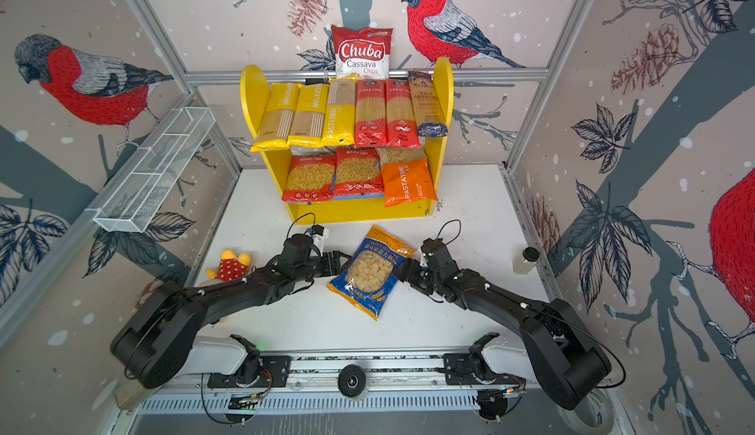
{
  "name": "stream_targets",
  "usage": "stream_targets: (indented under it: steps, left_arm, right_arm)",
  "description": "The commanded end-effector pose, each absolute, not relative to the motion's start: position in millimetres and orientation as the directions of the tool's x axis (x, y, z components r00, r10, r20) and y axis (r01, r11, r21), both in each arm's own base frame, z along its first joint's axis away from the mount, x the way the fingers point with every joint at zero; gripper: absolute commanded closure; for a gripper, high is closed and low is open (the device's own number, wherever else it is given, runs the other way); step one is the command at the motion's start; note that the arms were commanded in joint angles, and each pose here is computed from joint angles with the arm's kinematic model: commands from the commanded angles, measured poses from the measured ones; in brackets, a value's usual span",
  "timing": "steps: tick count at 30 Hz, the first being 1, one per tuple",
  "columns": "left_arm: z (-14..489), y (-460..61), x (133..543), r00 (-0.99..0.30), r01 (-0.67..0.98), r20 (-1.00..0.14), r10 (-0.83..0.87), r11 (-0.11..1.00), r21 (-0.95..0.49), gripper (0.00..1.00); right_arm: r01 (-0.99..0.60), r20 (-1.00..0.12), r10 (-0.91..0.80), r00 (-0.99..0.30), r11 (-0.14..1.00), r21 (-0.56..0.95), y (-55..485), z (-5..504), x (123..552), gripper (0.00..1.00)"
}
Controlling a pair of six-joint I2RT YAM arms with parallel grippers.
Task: Arrange pasta packages on shelves
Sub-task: Pick up the pasta bag from the center of the table.
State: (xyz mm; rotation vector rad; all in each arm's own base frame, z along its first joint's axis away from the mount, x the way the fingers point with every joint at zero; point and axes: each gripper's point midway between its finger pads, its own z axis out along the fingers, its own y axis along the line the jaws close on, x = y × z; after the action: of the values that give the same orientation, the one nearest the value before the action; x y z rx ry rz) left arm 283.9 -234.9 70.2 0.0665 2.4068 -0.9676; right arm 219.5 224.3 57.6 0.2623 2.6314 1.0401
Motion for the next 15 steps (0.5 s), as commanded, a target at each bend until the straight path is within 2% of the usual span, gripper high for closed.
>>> stream_targets:
  steps: [1, 8, 15]
  left_arm:
    - [66, -250, 280, -0.874, 0.285, -0.476, -0.096, 0.692, -0.663, 0.27]
    - [56, -261, 280, -0.89, 0.303, -0.453, -0.057, 0.67, -0.678, 0.31]
    - [48, -272, 269, -0.906, 0.31, -0.422, -0.023, 0.644, -0.7, 0.45]
  right_arm:
    - [0.109, -0.181, 0.34, -0.923, 0.681, 0.724, 230, 59, 222, 0.28]
    - [0.102, -0.168, 0.316, -0.934, 0.686, 0.721, 239, 50, 223, 0.32]
    - [0.072, -0.188, 0.283, -0.94, 0.706, 0.705, 243, 47, 230, 0.42]
